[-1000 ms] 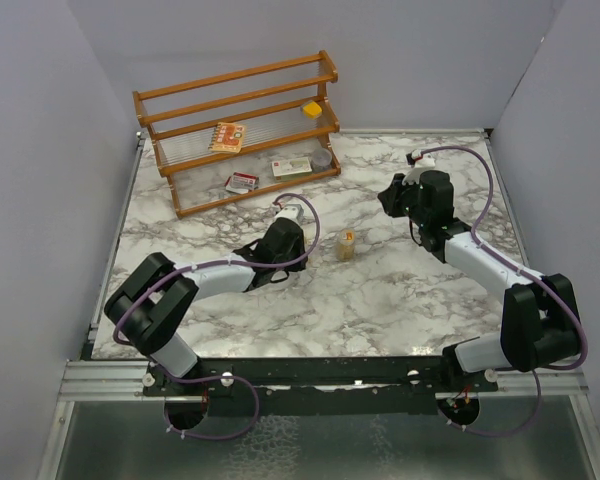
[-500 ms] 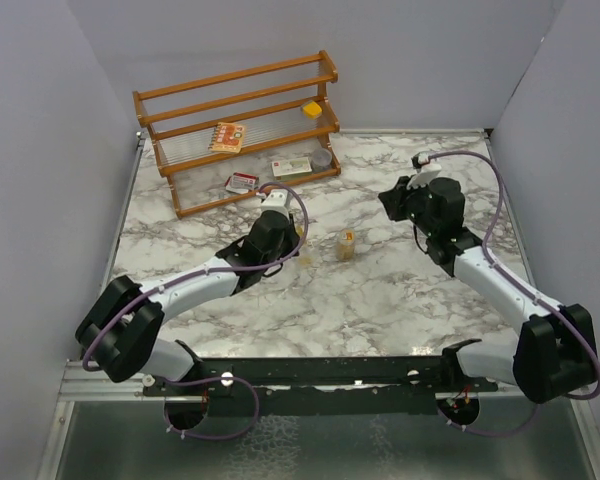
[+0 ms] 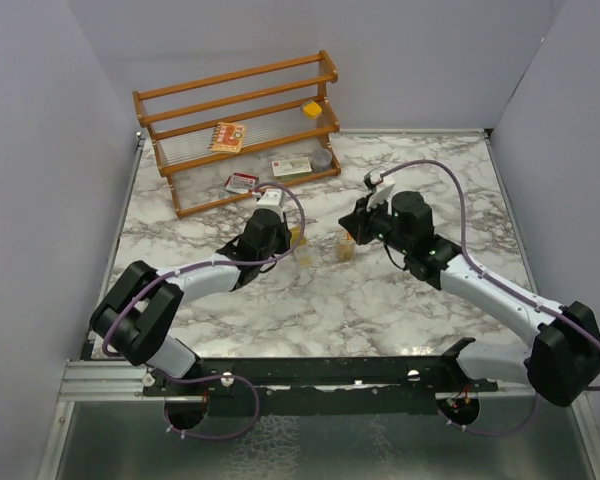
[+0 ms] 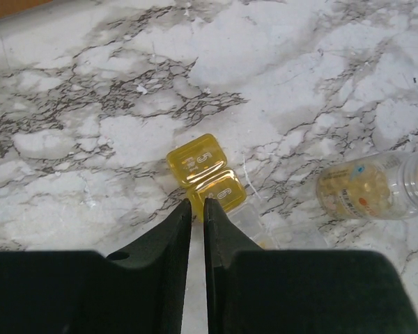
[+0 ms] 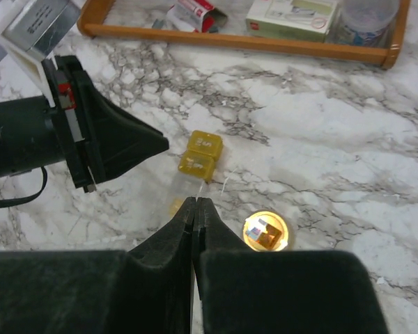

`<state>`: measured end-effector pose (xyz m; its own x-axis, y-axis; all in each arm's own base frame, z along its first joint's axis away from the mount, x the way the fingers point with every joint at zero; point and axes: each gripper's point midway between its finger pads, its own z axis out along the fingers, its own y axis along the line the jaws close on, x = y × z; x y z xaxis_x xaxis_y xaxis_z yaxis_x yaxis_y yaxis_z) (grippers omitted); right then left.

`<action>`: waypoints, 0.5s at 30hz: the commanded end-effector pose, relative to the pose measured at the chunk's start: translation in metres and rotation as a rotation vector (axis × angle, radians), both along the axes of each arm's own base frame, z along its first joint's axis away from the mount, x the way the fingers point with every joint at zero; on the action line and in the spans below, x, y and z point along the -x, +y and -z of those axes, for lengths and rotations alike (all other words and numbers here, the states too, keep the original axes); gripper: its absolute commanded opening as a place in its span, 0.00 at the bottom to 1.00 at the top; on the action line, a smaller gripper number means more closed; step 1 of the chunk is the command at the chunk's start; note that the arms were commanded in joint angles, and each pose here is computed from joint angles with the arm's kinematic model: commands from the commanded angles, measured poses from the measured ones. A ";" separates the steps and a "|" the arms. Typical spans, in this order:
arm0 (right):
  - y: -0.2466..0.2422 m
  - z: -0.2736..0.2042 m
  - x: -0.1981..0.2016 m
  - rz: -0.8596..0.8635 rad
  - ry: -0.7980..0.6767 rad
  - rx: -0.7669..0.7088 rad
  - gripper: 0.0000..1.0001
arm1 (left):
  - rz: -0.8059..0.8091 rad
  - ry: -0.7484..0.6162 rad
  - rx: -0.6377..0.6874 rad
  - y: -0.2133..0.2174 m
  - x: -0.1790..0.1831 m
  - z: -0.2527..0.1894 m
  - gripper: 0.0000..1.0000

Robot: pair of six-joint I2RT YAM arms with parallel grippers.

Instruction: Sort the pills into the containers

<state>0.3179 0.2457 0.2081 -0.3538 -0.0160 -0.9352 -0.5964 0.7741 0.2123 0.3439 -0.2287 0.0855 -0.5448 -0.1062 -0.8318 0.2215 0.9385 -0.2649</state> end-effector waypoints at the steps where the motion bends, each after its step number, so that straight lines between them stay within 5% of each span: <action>1: 0.018 0.010 0.007 -0.012 0.008 0.068 0.01 | 0.106 -0.097 0.060 -0.019 -0.004 -0.016 0.15; 11: 0.034 0.052 0.010 -0.011 0.073 0.149 0.01 | 0.286 -0.124 0.052 -0.032 -0.001 -0.008 0.16; 15: 0.037 0.061 0.008 -0.013 0.084 0.173 0.01 | 0.331 -0.108 0.070 -0.036 -0.004 -0.002 0.24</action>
